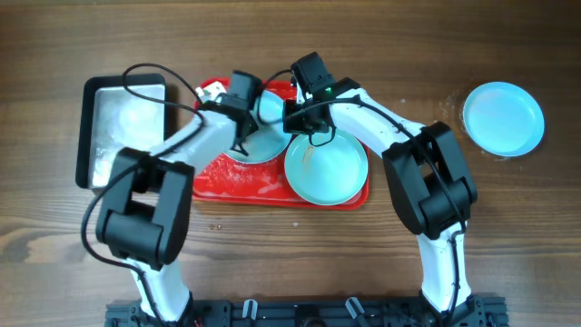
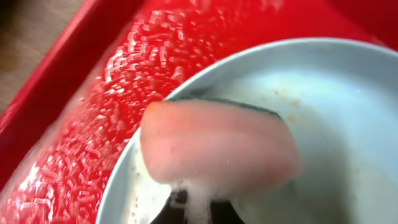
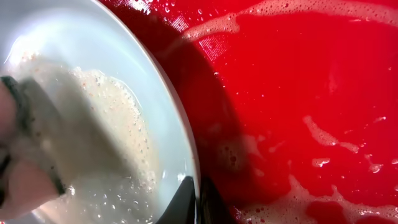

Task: Clean dirty plates on tray and stack at the side
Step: 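Lift the scrubbed plate off the tray with the right gripper, then carry the plate right and set it on the cleaned plate, then grasp the rim of the last plate on the tray with the right gripper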

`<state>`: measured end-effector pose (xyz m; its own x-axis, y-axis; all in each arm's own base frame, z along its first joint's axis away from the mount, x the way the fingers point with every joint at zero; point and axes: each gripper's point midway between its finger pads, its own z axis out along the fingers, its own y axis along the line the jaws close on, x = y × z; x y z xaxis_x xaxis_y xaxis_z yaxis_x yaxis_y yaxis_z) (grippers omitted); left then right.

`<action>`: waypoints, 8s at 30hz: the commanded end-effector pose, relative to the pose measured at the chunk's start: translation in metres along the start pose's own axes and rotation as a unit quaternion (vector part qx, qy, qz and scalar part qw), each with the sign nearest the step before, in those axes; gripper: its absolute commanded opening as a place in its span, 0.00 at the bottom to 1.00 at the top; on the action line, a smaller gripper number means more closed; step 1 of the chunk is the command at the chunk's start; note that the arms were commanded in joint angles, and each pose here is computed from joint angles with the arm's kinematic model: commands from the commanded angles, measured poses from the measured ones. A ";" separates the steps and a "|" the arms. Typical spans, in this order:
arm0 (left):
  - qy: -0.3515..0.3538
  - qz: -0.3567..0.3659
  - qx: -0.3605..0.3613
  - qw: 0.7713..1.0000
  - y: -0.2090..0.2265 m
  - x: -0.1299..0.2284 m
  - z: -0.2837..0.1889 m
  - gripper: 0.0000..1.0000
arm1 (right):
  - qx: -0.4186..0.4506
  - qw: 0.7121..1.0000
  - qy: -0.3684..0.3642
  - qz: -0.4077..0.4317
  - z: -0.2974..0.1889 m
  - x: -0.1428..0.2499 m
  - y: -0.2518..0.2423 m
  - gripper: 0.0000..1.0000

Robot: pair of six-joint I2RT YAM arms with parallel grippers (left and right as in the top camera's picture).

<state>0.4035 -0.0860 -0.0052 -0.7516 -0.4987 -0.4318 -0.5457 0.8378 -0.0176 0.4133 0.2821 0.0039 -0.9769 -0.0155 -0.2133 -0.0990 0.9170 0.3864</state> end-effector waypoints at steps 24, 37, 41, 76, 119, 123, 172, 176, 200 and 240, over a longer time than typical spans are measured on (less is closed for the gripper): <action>0.138 -0.081 0.194 0.968 0.077 -0.030 -0.132 0.04 | 0.051 0.986 -0.145 -0.071 -0.150 -0.047 0.013 0.04; 0.115 -0.004 0.136 0.984 0.050 -0.011 -0.103 0.04 | 0.468 0.831 -0.299 0.022 -0.332 -0.014 -0.097 0.04; 0.128 0.001 0.124 0.984 0.048 -0.005 -0.090 0.04 | 0.463 0.839 -0.282 -0.048 -0.303 0.003 -0.064 0.04; 0.110 0.001 0.108 0.988 0.053 -0.011 -0.086 0.04 | 0.426 0.794 -0.334 -0.277 -0.265 -0.049 0.033 0.04; 0.105 0.001 0.107 0.989 0.053 -0.013 -0.085 0.04 | 0.574 0.655 -0.349 -0.345 -0.317 -0.052 0.070 0.04; 0.108 0.001 0.105 0.989 0.054 -0.012 -0.085 0.04 | 0.492 0.714 -0.343 -0.361 -0.277 -0.045 0.068 0.04; 0.112 0.002 0.107 0.988 0.053 -0.010 -0.086 0.04 | 0.163 0.859 -0.212 0.437 -0.301 0.022 -0.433 0.35; 0.112 0.002 0.107 0.988 0.053 -0.010 -0.086 0.04 | 0.168 0.856 -0.254 0.417 -0.348 0.020 -0.403 0.38; 0.112 0.002 0.107 0.988 0.053 -0.010 -0.086 0.04 | 0.090 0.991 -0.029 0.091 -0.169 0.054 -0.106 0.37; 0.117 0.024 0.114 0.986 0.052 -0.007 -0.087 0.04 | 0.127 0.991 -0.003 -0.032 -0.060 0.059 -0.115 0.32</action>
<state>0.3473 -0.0553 0.0770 -0.8235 -0.5278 -0.2079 -0.4854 0.8453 -0.2231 0.3555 0.1476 0.0065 -0.9657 -0.0436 -0.2561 -0.0768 0.9897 0.1209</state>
